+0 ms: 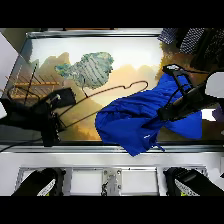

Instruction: Fold the clothes and pants, and hang the long-sleeved shirts on hangers.

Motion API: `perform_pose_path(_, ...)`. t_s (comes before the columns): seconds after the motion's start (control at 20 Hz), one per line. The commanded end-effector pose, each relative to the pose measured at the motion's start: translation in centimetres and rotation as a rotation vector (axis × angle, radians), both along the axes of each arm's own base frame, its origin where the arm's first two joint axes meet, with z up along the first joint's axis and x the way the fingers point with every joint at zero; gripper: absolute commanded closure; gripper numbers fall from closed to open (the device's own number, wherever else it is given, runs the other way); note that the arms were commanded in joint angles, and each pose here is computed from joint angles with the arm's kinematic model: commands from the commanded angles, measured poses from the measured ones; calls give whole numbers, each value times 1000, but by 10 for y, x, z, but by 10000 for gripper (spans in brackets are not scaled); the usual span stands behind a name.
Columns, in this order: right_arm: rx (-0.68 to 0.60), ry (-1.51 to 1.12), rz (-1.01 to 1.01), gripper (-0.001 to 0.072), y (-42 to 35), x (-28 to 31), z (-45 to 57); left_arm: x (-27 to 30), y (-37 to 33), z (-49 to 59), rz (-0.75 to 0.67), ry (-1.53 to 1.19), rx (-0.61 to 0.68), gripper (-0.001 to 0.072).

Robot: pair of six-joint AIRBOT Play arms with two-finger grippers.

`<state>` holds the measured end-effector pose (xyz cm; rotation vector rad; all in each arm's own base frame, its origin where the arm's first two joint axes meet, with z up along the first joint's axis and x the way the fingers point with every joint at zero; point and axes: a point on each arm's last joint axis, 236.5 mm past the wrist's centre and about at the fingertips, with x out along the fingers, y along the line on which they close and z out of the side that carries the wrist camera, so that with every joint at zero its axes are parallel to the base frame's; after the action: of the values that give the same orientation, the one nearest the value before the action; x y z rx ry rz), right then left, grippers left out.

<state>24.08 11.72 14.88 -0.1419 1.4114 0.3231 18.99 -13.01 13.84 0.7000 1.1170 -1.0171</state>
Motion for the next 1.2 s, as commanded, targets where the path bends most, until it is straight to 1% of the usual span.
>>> perform_pose_path(0.0, 0, 1, 0, 700, 0, 0, 0, -37, -1, -30, -23, 71, 10, 700)
perform_pose_path(0.2, 0, 1, 0, 699, 0, 0, 0, -66, -6, -56, -97, 81, 13, 700)
perform_pose_path(0.35, 0, 1, 0, 700, 0, 0, 0, -82, -12, -74, -94, 150, 38, 700)
perform_pose_path(0.45, 0, 1, 0, 700, 0, 0, 0, -76, -24, -79, -96, 158, 40, 700)
perform_pose_path(0.65, 0, 1, 0, 700, 0, 0, 0, -42, -52, -73, -76, 116, 7, 700)
perform_pose_path(0.8, 0, 1, 0, 700, 0, 0, 0, -29, -62, -74, -75, 135, 18, 700)
perform_pose_path(1.0, 0, 1, 0, 699, 0, 0, 0, -30, -66, -92, -133, 183, 43, 701)
perform_pose_path(1.05, 0, 1, 0, 700, 0, 0, 0, -34, -71, -95, -159, 195, 18, 701)
perform_pose_path(1.15, 0, 1, 0, 700, 0, 0, 0, -32, -81, -92, -168, 171, -32, 700)
